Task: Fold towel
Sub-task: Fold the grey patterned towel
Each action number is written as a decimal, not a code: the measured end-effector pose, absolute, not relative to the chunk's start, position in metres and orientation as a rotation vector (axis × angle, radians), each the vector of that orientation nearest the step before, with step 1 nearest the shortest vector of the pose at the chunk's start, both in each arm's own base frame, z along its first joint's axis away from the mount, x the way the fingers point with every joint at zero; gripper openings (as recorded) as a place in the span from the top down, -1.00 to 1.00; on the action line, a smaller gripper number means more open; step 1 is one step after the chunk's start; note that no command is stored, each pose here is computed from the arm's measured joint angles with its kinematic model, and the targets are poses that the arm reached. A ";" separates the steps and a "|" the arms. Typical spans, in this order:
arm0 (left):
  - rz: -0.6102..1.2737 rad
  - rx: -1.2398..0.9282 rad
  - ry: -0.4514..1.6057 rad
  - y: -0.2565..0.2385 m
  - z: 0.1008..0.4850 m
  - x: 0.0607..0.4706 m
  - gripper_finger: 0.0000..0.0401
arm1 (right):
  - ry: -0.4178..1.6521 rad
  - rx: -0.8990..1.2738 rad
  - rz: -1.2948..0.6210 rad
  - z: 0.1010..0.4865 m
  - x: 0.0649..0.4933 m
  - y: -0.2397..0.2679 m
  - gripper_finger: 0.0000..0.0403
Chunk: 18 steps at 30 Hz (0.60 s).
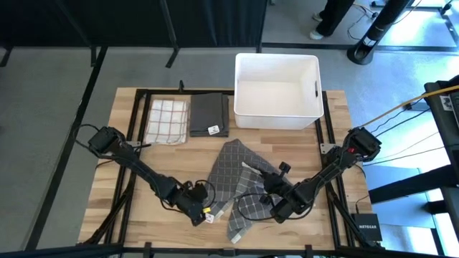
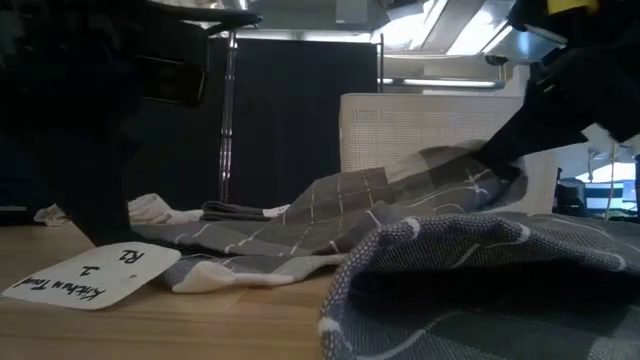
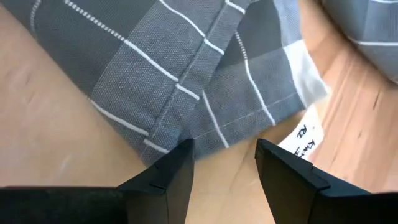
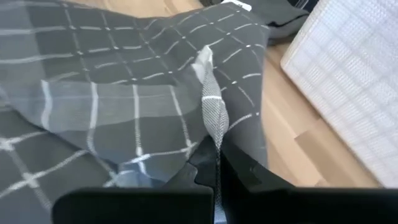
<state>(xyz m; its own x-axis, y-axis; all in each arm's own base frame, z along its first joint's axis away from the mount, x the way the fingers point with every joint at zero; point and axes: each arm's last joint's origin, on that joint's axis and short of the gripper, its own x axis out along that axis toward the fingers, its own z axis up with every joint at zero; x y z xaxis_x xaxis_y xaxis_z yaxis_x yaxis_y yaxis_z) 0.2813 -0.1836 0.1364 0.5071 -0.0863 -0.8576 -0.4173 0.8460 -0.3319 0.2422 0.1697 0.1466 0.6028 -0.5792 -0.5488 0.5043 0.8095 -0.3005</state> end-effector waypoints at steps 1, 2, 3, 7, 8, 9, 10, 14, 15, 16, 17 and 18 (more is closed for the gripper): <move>0.220 -0.559 1.035 -0.184 0.136 0.281 0.19 | 0.684 -0.132 -0.631 0.147 0.244 0.167 0.95; 0.229 -0.559 1.039 -0.184 0.136 0.280 0.19 | 0.691 -0.144 -0.632 0.147 0.246 0.165 0.95; 0.246 -0.557 1.037 -0.184 0.135 0.279 0.20 | 0.694 -0.149 -0.636 0.147 0.248 0.163 0.95; 0.340 -0.529 0.970 -0.179 0.133 0.281 0.22 | 0.713 -0.158 -0.635 0.147 0.255 0.156 0.95; 0.364 -0.524 0.957 -0.177 0.131 0.282 0.22 | 0.722 -0.152 -0.628 0.147 0.256 0.155 0.95; 0.382 -0.509 0.956 -0.174 0.129 0.283 0.23 | 0.728 -0.150 -0.623 0.146 0.257 0.155 0.95; 0.396 -0.485 0.959 -0.172 0.127 0.284 0.23 | 0.731 -0.148 -0.614 0.146 0.258 0.155 0.95; 0.447 -0.371 1.020 -0.161 0.117 0.285 0.23 | 0.727 -0.131 -0.601 0.147 0.259 0.157 0.95; 0.458 -0.340 1.036 -0.158 0.114 0.285 0.23 | 0.732 -0.127 -0.596 0.147 0.259 0.158 0.95; 0.460 -0.321 1.044 -0.156 0.113 0.285 0.23 | 0.738 -0.120 -0.584 0.146 0.258 0.160 0.95; 0.457 -0.304 1.050 -0.155 0.113 0.285 0.24 | 0.744 -0.114 -0.576 0.146 0.258 0.160 0.94; 0.451 -0.286 1.056 -0.153 0.113 0.286 0.26 | 0.743 -0.107 -0.572 0.146 0.258 0.161 0.94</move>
